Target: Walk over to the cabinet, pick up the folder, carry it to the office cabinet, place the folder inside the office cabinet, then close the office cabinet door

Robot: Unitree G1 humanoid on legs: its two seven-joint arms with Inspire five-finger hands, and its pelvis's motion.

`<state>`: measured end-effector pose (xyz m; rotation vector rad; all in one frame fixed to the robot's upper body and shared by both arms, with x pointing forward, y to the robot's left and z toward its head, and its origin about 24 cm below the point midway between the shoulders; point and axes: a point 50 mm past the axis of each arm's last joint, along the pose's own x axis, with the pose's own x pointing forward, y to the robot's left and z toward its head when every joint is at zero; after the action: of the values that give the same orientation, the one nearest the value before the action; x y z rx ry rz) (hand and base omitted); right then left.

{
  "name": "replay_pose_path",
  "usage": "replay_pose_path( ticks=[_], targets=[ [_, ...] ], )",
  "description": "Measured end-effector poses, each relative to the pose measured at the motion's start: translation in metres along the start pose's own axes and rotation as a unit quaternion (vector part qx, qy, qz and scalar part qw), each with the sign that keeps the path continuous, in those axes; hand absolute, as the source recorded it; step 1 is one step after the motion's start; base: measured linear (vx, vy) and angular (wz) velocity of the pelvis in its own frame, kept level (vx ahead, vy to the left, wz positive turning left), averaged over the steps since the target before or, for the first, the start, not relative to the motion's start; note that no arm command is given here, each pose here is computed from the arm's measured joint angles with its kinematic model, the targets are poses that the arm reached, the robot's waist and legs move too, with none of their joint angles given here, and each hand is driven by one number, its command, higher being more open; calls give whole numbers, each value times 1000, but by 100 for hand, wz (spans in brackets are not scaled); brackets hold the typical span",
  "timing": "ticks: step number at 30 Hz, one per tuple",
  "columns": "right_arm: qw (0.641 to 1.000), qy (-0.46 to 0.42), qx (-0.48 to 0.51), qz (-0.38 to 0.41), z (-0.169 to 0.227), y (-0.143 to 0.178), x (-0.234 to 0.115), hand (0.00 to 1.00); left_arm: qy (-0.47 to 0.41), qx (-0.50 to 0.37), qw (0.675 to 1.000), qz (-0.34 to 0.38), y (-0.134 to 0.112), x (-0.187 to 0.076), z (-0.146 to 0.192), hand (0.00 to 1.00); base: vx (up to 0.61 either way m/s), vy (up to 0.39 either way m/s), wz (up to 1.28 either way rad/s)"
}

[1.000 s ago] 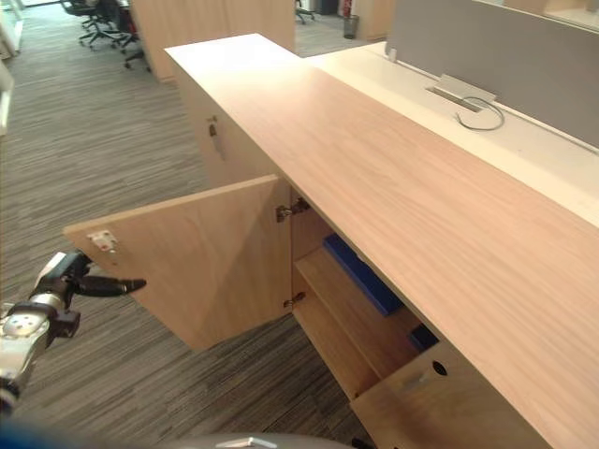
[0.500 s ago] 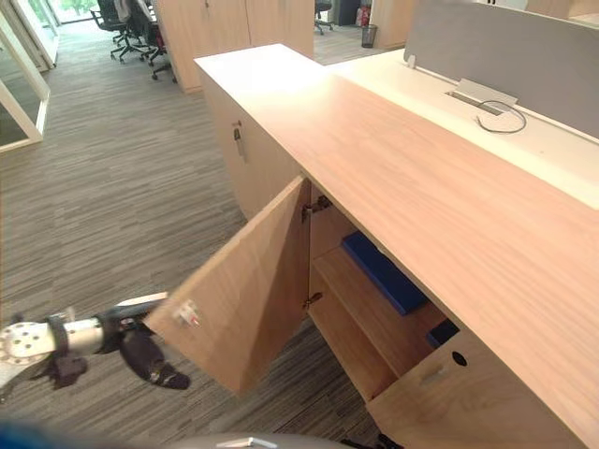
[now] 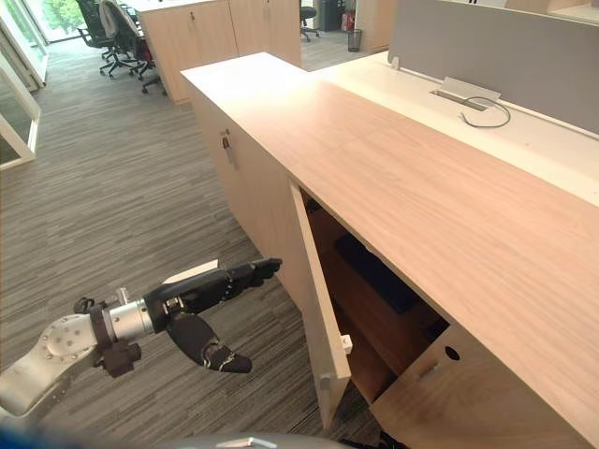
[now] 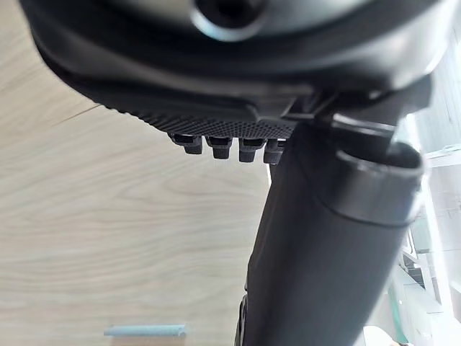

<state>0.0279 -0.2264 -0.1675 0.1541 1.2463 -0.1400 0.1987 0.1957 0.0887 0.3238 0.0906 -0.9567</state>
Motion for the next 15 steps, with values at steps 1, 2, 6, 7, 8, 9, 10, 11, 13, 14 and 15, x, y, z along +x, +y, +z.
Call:
replay_pose_path(
  ticks=[1, 2, 6, 7, 8, 9, 10, 11, 13, 14, 15],
  targets=[
    [1000, 0, 11, -3, -1, 0, 0, 100, -2, -6, 1000, -4, -3, 2, -1, 100, -5, -36, -7],
    [1000, 1, 22, -6, -2, -1, 0, 100, -2, -12, 1000, -11, -6, 4, -3, 100, -17, -33, -6],
    [999, -1, 43, -10, -3, 0, 0, 100, -4, -27, 999, -21, -14, 9, -7, 100, -26, -30, -11],
    [999, -1, 48, -11, -4, 0, 0, 100, -6, -31, 999, -21, -15, 10, -8, 100, -26, -29, -15],
    [999, -1, 53, -12, -4, 0, 0, 100, -10, -44, 999, -17, -18, 13, -12, 100, -16, -24, -13],
    [999, -1, 53, -12, -4, 0, 0, 100, -12, -52, 998, -13, -19, 14, -14, 100, -16, -30, -22],
    [998, -1, 53, -12, -4, 0, 0, 100, -12, -71, 997, -1, -20, 17, -22, 100, -13, -32, -28],
    [998, -1, 54, -12, -4, 1, 0, 100, -9, -90, 996, 19, -22, 22, -32, 100, -12, -34, -30],
    [998, -4, 55, -12, -2, 2, 0, 100, 8, -120, 990, 69, -25, 29, -54, 100, -11, -49, -33],
    [998, -7, 58, -14, -1, 2, 1, 100, 22, -139, 984, 112, -29, 35, -70, 100, -9, -63, -36],
    [998, -9, 62, -15, 0, 1, 1, 100, 29, -151, 979, 134, -31, 38, -78, 100, -4, -68, -40]
  ],
)
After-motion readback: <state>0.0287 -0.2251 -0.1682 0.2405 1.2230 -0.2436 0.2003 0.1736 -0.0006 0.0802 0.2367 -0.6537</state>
